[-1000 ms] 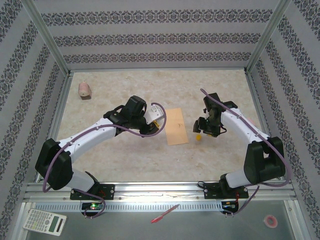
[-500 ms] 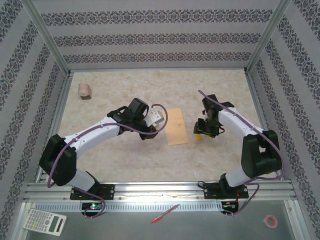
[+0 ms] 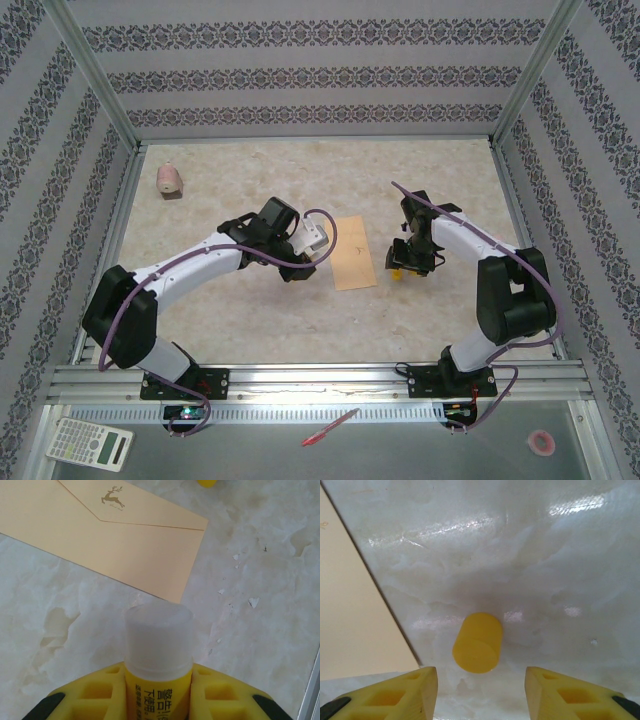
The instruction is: Place the letter into the envelope and seal it
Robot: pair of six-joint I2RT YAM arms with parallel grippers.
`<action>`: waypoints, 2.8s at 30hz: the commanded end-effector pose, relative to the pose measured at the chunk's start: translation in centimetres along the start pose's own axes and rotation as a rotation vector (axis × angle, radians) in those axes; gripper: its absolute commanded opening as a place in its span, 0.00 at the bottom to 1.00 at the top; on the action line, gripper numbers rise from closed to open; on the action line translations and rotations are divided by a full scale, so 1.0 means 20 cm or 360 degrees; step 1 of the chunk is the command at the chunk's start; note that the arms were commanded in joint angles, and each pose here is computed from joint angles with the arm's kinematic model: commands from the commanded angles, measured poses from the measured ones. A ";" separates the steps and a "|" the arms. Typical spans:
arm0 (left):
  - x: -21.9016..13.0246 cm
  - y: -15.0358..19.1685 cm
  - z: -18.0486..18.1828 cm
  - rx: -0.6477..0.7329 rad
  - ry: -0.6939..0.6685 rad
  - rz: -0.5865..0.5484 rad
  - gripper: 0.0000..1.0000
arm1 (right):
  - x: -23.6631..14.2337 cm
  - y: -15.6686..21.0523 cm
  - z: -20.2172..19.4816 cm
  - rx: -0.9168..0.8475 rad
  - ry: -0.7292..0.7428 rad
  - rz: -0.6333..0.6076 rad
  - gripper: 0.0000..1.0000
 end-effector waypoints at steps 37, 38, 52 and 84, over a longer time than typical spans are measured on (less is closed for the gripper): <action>-0.01 -0.04 -0.05 0.0007 0.0056 0.0010 0.00 | 0.08 -0.03 0.03 -0.0152 0.0144 0.0001 0.28; -0.01 -0.04 -0.05 0.0006 0.0056 0.0010 0.00 | 0.08 -0.03 0.04 -0.0152 0.0142 -0.0003 0.28; 0.00 -0.06 -0.06 0.0038 0.0098 0.0015 0.00 | -0.19 -0.04 0.18 -0.0209 -0.0042 -0.0099 0.22; 0.01 -0.10 -0.18 0.0250 0.0377 -0.0030 0.00 | -0.65 0.18 0.70 -0.0365 -0.1466 0.0340 0.21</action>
Point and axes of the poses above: each hand's point on the last joint's axis, 136 mm out from that joint toward the fingers, its own x axis out along the fingers, its own z axis along the line the jaws close on, y = z × x, the point moved 1 cm from there along -x, back along the fingers, and after that the axes turned 2 degrees about x, right-handed, at the moved point
